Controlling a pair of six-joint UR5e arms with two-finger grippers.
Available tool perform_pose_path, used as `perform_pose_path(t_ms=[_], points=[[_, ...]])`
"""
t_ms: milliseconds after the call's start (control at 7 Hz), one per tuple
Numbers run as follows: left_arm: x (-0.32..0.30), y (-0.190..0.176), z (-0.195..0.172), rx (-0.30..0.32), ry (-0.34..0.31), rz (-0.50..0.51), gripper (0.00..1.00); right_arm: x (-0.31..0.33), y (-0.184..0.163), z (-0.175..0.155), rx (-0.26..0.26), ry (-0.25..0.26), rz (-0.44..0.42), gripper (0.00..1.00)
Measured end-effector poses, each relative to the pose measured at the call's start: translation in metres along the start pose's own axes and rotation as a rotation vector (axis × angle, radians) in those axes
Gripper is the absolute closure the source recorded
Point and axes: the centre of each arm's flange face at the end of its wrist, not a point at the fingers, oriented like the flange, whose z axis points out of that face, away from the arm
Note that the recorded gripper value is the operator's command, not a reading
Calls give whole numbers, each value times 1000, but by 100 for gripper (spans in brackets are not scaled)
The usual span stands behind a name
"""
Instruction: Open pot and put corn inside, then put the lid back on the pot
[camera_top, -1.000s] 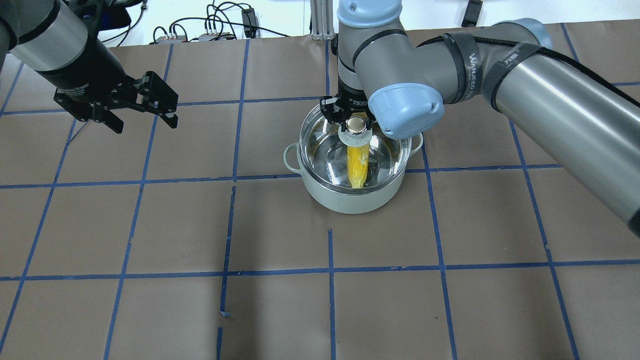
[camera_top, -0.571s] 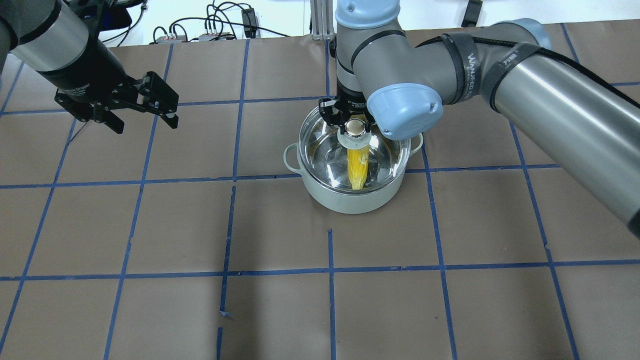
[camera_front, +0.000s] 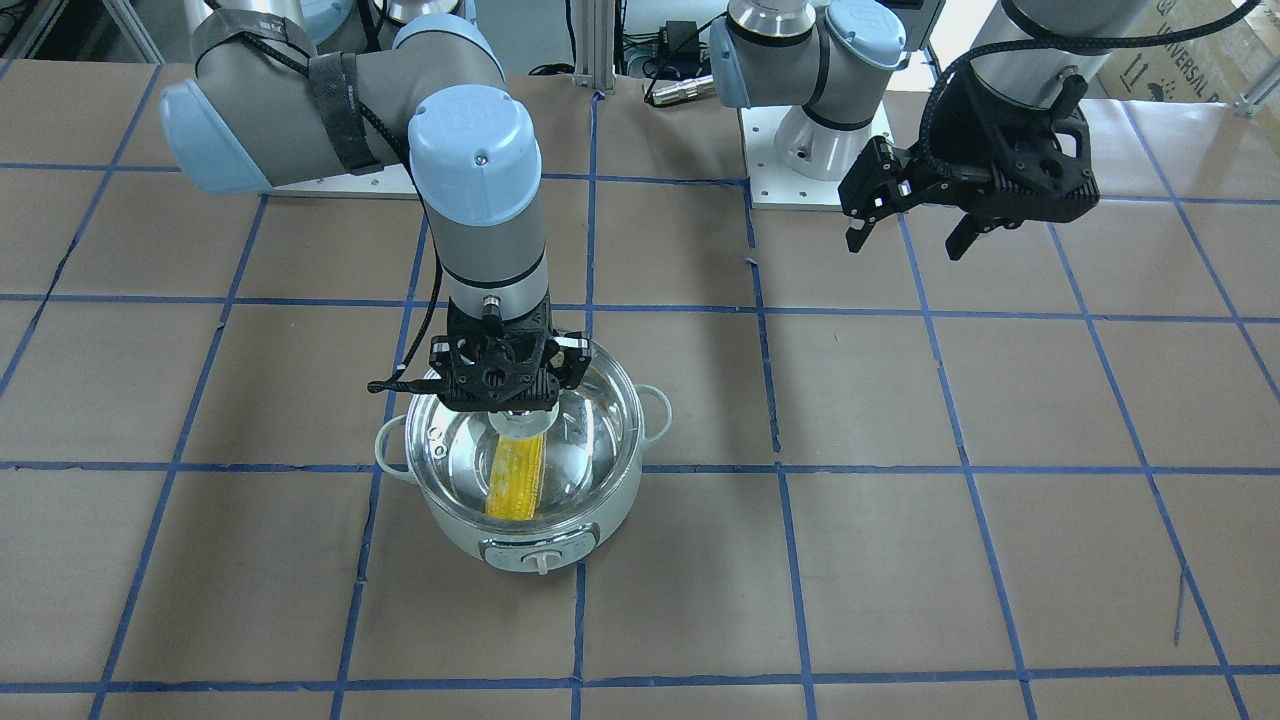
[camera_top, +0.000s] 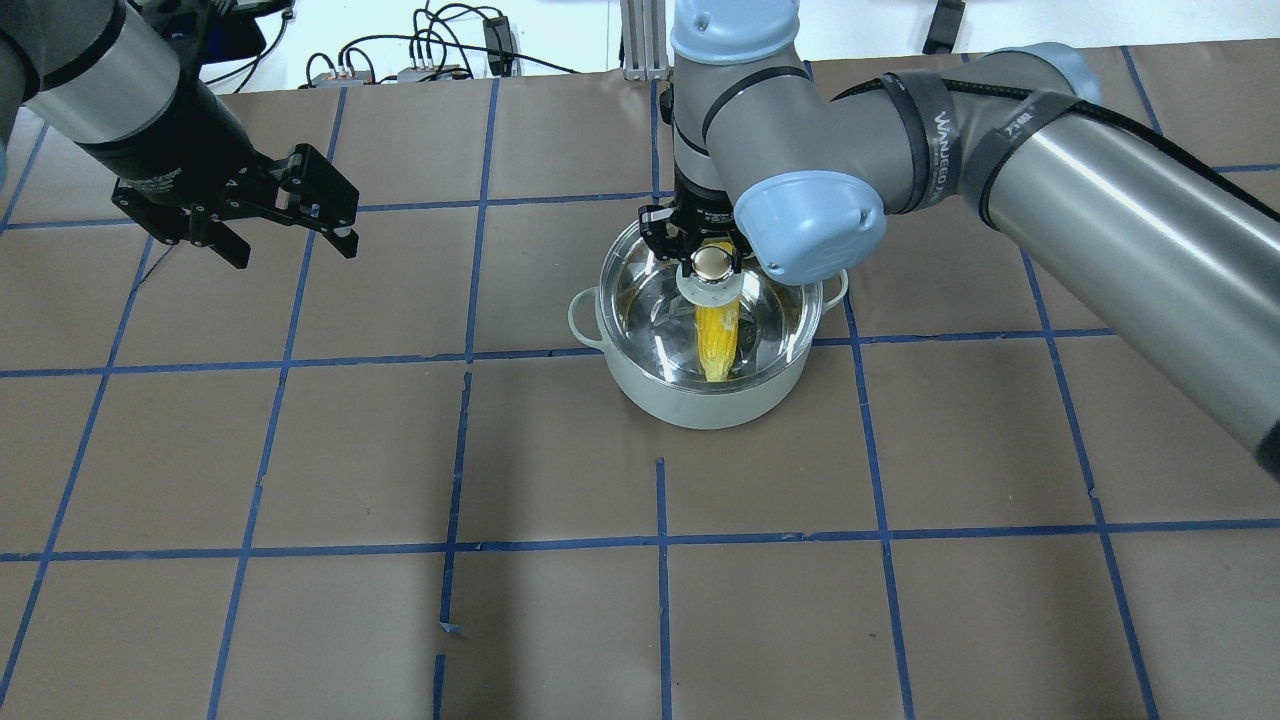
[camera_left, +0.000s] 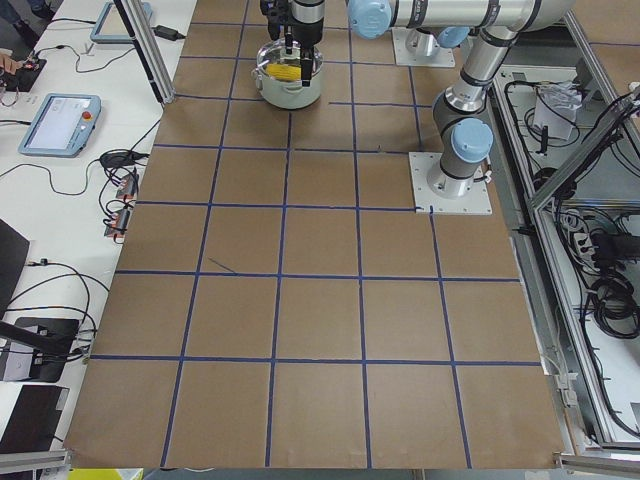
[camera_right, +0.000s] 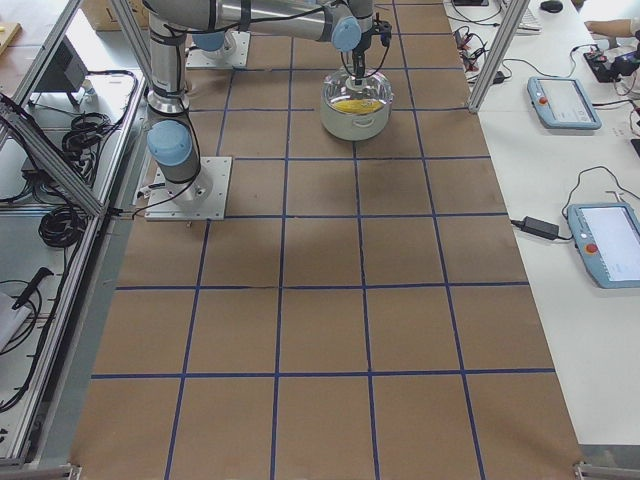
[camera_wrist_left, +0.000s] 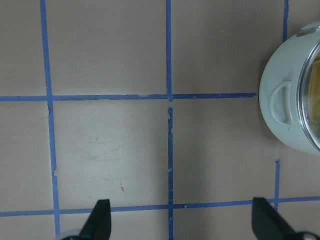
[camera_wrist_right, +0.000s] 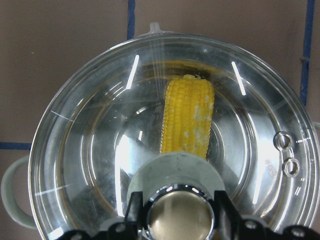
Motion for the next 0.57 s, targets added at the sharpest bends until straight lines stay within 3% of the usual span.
perform_pose_path(t_ms=[143, 429, 571], points=[[1, 0, 0, 0, 0, 1, 0, 0, -1, 0, 3, -1, 0, 34], [1, 1, -1, 2, 0, 2, 0, -1, -4, -3, 10, -4, -1, 13], [1, 1, -1, 2, 0, 3, 0, -1, -5, -3, 12, -6, 0, 9]])
